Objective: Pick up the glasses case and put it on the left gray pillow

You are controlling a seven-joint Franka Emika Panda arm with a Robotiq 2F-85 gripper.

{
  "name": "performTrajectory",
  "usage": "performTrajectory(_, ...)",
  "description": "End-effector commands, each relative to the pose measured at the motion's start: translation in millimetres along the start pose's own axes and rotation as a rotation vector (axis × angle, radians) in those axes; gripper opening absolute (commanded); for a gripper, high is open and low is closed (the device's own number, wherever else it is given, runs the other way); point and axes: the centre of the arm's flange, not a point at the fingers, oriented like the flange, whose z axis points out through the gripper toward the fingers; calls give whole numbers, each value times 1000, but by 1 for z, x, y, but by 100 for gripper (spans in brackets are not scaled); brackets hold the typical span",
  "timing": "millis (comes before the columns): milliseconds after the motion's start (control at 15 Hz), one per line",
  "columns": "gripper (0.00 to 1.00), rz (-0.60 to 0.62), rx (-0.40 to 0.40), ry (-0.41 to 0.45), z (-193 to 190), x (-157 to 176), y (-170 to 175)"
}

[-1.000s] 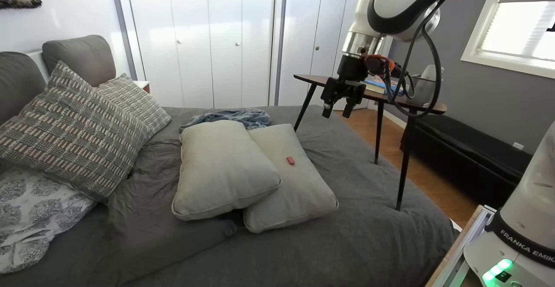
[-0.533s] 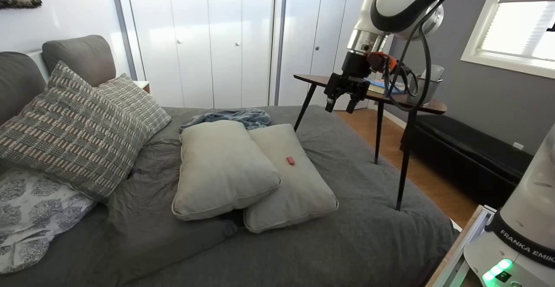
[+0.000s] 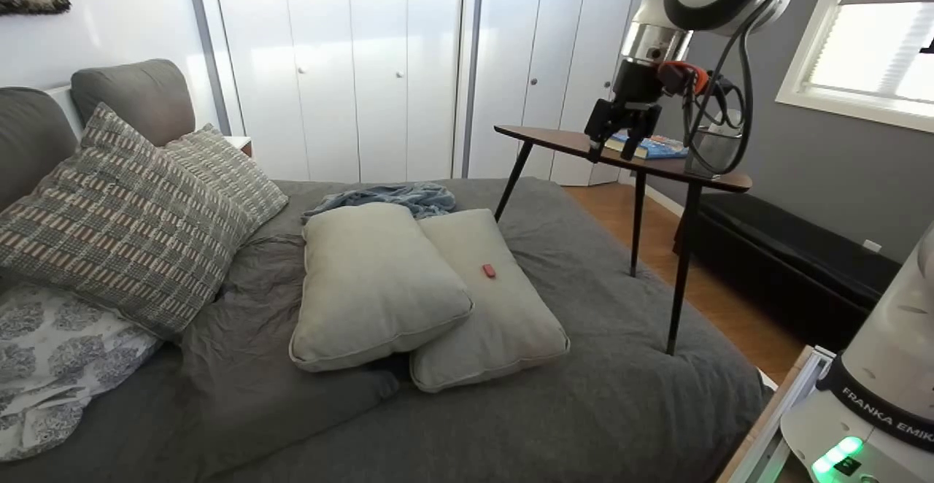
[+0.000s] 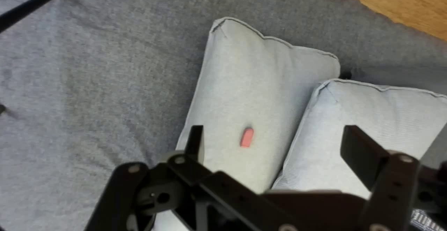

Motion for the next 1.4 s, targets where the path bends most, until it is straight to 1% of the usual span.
performTrajectory(0,100,-2,-116,16,-35,-23,33)
performTrajectory(133,100,12,-162,14,-47,-25,54)
performTrajectory(333,100,19,-194,-1,-59,-29,87)
performTrajectory(600,100,7,-167,-33,-74,-41,134)
performTrajectory(667,100,18,-160,-36,-80,-43,147)
performTrajectory(733,100,58,-139,-22,-85,-43,157)
performTrajectory(800,100,45,-145,-27,-67,-37,139)
performTrajectory(933,100,57,-138,-24,-69,-38,147)
performTrajectory(1267,100,44,-144,-31,-67,-36,140)
performTrajectory(1333,100,36,-170,-6,-69,-35,147)
